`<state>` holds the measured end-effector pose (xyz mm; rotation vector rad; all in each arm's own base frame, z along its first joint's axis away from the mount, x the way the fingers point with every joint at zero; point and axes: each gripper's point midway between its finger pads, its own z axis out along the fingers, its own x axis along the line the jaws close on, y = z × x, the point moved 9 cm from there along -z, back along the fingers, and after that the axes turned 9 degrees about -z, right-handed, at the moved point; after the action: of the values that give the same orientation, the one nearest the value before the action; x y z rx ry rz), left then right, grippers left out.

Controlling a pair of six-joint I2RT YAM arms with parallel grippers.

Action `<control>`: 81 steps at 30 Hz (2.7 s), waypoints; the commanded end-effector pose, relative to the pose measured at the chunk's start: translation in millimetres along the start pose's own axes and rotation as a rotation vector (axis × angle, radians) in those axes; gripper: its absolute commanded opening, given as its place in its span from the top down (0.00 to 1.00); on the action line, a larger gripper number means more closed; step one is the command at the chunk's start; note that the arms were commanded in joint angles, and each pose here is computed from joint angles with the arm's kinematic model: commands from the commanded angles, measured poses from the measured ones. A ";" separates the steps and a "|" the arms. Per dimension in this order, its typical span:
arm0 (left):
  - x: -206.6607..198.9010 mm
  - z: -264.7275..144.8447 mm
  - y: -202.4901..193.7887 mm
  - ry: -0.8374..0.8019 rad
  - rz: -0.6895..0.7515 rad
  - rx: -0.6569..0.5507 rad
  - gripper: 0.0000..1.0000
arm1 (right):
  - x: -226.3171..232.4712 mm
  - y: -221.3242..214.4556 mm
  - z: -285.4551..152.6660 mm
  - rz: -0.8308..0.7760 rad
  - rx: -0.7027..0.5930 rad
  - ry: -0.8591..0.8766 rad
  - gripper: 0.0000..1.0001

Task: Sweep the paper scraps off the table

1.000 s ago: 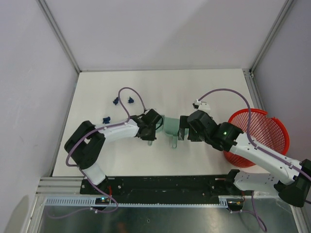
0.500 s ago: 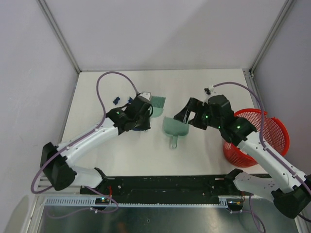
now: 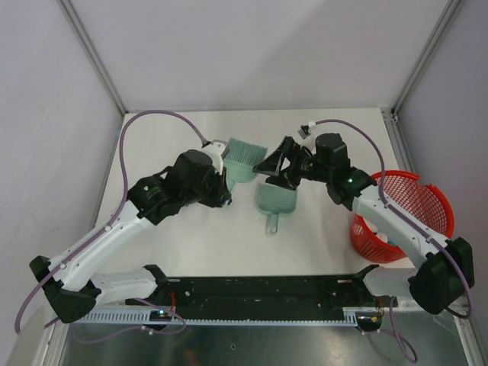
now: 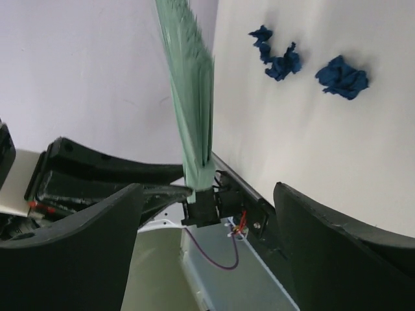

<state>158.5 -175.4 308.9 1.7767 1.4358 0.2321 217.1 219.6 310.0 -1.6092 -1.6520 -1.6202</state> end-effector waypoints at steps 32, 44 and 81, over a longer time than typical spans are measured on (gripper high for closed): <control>-21.2 -88.3 41.5 -0.160 -0.010 -0.274 0.05 | 57.0 16.8 -12.3 -0.017 -0.011 0.341 1.00; -24.3 -172.3 83.0 -0.349 -0.262 -0.556 0.23 | 117.9 33.0 -60.1 -0.055 -0.273 0.657 1.00; -40.8 -160.9 80.7 -0.778 -0.416 -0.668 0.53 | 136.2 14.3 -15.7 0.188 -0.438 0.997 1.00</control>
<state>104.3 -135.0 480.4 0.8584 0.9584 -0.1743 185.7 270.7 424.2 -0.8424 -0.6811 -2.1628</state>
